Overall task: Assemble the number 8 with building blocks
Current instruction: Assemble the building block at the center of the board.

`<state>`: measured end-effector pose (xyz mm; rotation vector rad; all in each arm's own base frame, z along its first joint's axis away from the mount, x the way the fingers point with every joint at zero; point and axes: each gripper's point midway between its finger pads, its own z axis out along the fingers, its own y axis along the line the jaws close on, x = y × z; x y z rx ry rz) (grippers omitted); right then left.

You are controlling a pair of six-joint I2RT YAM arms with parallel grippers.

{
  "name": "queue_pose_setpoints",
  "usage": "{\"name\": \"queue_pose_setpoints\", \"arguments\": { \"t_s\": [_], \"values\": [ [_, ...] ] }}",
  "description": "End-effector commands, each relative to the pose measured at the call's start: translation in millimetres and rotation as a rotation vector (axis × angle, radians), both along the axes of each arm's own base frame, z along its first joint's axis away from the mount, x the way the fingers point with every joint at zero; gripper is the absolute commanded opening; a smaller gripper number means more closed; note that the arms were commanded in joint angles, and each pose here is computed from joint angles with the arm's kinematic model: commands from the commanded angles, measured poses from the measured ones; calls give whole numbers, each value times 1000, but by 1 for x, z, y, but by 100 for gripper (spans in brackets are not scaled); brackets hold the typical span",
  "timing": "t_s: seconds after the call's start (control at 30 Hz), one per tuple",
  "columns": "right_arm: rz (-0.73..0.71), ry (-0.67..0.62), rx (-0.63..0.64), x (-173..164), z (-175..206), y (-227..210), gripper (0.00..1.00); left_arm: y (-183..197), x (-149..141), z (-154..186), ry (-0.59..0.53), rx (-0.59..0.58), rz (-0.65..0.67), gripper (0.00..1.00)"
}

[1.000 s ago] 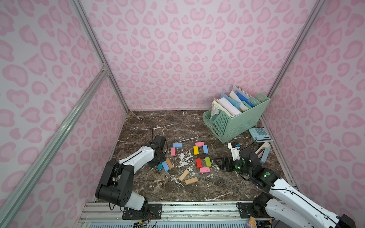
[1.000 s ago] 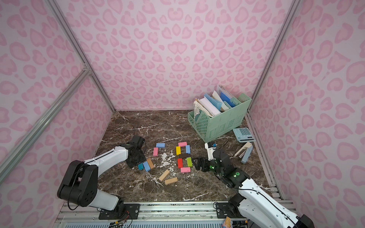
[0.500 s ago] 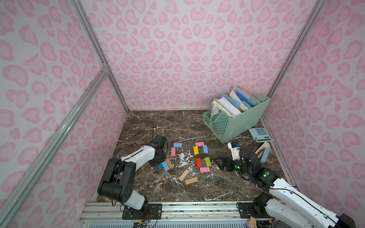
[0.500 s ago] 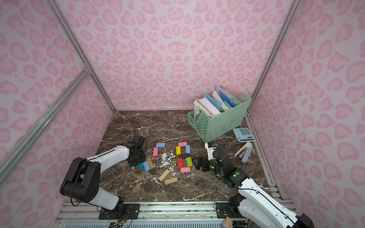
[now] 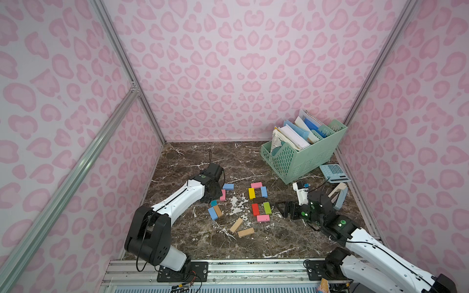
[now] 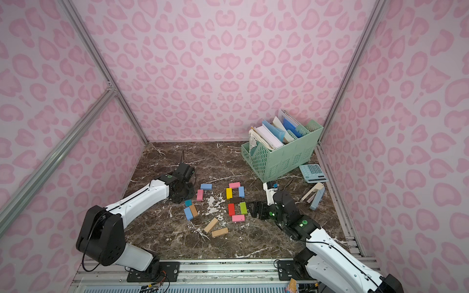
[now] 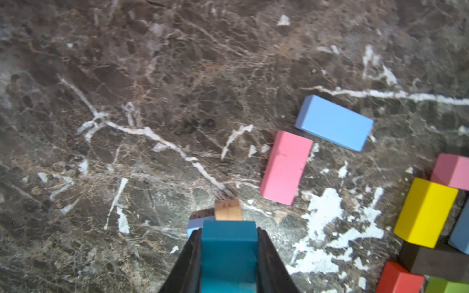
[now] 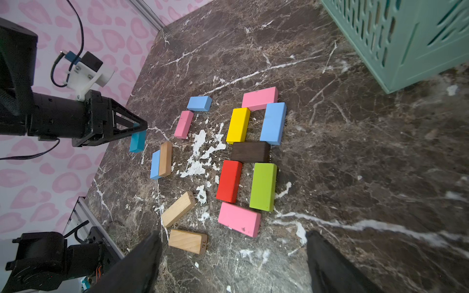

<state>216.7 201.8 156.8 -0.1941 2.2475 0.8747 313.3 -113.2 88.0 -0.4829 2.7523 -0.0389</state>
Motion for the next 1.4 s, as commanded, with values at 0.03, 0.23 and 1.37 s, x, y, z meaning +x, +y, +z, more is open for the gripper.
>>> {"name": "queue_pose_setpoints", "arguments": {
  "t_s": [0.03,0.23,1.37],
  "values": [
    [-14,-32,-1,4,8,-2,90,-29,2,-7,41,6,-77,17],
    [-22,-31,-6,3,9,-4,90,-69,17,-31,80,-6,-132,17],
    [-21,-31,-18,0,2,-7,91,-89,49,-76,126,67,-196,17]
  ]
}}
